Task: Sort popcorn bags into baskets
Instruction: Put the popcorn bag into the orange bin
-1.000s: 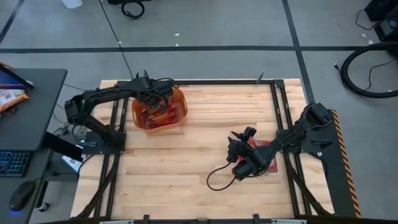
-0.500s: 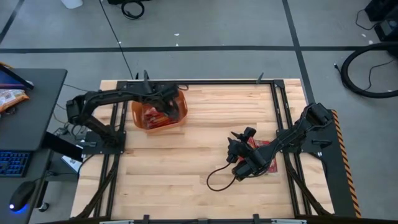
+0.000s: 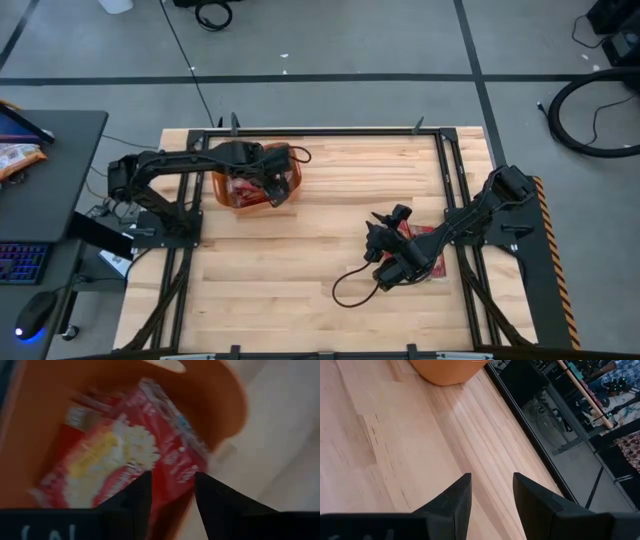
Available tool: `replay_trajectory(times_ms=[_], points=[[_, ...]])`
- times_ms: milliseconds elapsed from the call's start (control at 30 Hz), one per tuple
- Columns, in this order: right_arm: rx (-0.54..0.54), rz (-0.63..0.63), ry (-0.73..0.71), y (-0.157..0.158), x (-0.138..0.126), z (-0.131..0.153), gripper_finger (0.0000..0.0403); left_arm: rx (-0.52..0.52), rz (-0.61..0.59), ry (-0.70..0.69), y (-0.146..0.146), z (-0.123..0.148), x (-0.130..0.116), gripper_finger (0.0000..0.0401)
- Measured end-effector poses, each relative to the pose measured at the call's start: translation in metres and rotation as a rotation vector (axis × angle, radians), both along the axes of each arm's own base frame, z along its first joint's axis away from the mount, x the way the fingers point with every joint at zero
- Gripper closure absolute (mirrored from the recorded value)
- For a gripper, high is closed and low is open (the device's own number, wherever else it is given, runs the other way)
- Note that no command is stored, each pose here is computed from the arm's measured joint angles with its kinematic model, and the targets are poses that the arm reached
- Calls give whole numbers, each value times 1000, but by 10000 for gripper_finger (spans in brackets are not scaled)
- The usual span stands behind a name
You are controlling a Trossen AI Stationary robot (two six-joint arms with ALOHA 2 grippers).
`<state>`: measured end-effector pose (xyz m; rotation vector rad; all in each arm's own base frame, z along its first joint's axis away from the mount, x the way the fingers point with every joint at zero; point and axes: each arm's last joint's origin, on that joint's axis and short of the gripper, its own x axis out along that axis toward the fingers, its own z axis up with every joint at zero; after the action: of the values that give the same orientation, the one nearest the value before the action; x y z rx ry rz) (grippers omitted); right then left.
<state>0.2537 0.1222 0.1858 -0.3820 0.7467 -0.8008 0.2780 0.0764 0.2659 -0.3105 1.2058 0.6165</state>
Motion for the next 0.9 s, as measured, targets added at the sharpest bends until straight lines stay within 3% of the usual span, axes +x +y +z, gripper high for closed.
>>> replay_trajectory(times_ms=[133,233,433,700,900], points=[[1,0,0,0,0,0,254,72,0,19,1,1,0,228],[11,1,5,0,0,0,254,38,-19,-14,-2,7,3,219],[77,17,19,5,-2,-5,254,23,-312,-96,-46,17,13,226],[373,12,40,16,-3,-16,254,136,-527,-296,-118,13,29,229],[549,-86,138,17,-10,-22,254,186,-599,-298,-149,11,23,229]])
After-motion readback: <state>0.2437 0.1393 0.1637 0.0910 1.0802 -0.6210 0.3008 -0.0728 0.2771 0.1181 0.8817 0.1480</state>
